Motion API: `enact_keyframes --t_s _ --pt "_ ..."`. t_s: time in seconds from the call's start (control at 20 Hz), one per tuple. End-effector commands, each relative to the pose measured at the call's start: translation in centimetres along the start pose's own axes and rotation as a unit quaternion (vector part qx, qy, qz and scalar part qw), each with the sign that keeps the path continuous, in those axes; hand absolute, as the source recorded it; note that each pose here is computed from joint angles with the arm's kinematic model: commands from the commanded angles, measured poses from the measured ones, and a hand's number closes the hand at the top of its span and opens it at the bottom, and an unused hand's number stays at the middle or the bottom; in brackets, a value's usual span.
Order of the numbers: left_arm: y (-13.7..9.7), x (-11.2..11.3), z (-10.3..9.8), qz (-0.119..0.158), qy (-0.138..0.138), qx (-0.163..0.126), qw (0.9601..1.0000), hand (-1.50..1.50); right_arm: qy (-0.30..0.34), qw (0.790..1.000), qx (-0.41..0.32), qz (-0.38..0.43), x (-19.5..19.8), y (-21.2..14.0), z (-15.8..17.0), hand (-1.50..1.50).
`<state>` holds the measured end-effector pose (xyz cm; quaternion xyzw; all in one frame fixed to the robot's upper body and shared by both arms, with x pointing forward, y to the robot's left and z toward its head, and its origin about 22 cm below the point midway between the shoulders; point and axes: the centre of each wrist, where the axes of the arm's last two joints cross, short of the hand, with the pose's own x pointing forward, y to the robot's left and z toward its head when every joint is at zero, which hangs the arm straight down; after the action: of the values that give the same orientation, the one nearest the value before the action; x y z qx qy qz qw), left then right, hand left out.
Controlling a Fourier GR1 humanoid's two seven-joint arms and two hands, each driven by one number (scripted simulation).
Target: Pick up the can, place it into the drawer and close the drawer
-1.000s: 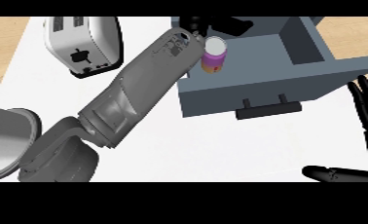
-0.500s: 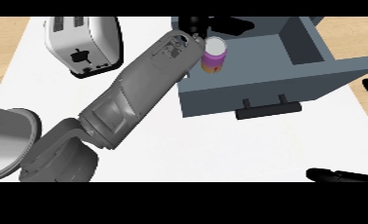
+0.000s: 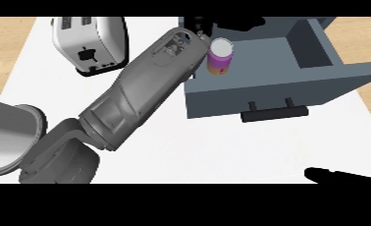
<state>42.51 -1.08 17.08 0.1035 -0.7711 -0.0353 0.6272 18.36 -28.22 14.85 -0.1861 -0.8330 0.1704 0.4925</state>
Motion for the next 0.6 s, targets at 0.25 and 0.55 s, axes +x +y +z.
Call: enact_keyframes --t_s 0.25,0.55 --pt "-0.3 1.3 -0.1 0.013 -0.026 0.018 0.9994 -1.5 -0.019 0.985 0.067 0.16 -0.5 1.8 -0.6 -1.5" --pt "-0.8 2.5 0.1 0.019 -0.012 0.013 0.9997 -1.5 -0.016 0.961 0.089 0.263 -1.6 5.3 -3.1 -1.5"
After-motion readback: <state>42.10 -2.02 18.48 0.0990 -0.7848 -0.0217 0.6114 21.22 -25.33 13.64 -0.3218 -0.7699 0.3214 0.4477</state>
